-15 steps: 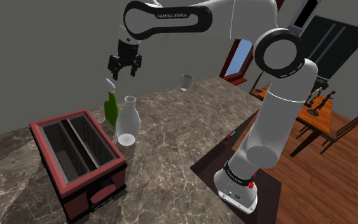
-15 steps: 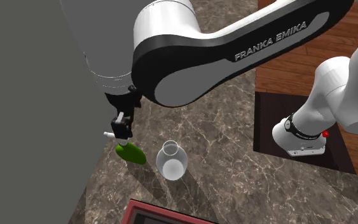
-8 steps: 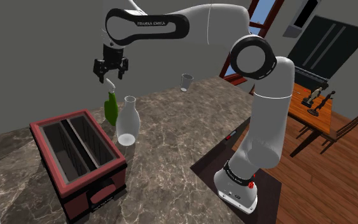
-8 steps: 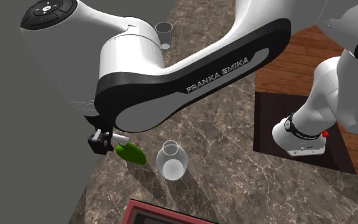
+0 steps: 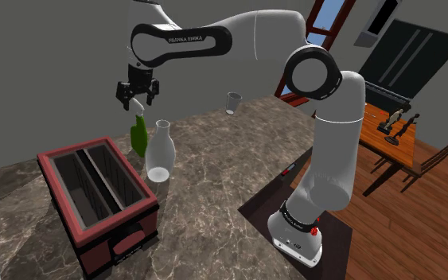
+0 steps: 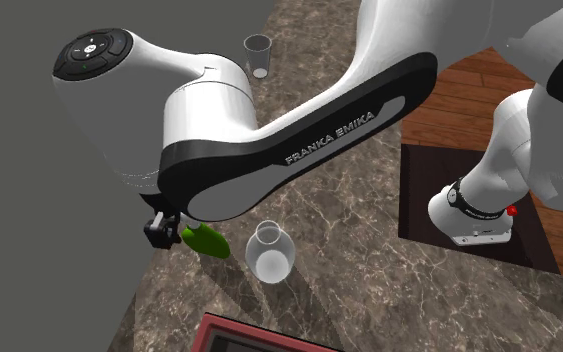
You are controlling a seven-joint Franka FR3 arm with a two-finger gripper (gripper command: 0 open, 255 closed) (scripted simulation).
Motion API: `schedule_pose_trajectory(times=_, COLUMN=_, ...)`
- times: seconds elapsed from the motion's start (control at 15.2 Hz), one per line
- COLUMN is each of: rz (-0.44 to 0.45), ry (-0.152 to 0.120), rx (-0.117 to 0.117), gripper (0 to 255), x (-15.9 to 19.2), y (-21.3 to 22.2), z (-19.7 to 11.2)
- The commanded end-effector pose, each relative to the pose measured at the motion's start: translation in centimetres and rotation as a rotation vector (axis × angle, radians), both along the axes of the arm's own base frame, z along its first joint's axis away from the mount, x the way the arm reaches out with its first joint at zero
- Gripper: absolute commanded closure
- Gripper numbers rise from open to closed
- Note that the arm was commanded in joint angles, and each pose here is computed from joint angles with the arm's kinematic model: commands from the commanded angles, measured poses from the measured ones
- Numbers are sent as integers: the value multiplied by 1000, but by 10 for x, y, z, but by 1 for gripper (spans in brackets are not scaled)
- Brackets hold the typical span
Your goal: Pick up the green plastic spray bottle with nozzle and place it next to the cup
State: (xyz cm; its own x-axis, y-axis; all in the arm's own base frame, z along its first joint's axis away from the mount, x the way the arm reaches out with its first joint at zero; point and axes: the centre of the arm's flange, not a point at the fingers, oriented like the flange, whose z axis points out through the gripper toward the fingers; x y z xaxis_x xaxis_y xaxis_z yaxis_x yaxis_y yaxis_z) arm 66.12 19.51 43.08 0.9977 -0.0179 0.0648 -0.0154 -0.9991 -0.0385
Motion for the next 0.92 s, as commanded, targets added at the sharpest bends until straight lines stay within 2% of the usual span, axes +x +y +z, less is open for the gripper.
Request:
schedule_pose_trajectory(times=0.0, rz=0, ry=0, rx=0, gripper=0, x=0, y=0, z=-1)
schedule_pose_trajectory(times=0.26, rz=0, ry=0, rx=0, gripper=0, x=0, y=0, z=0)
schedule_pose_trajectory(times=0.33, rz=0, ry=0, rx=0, gripper=255, x=0, y=0, z=0)
schedule_pose_trajectory(times=0.86, rz=0, ry=0, rx=0, gripper=255, x=0, y=0, z=-1)
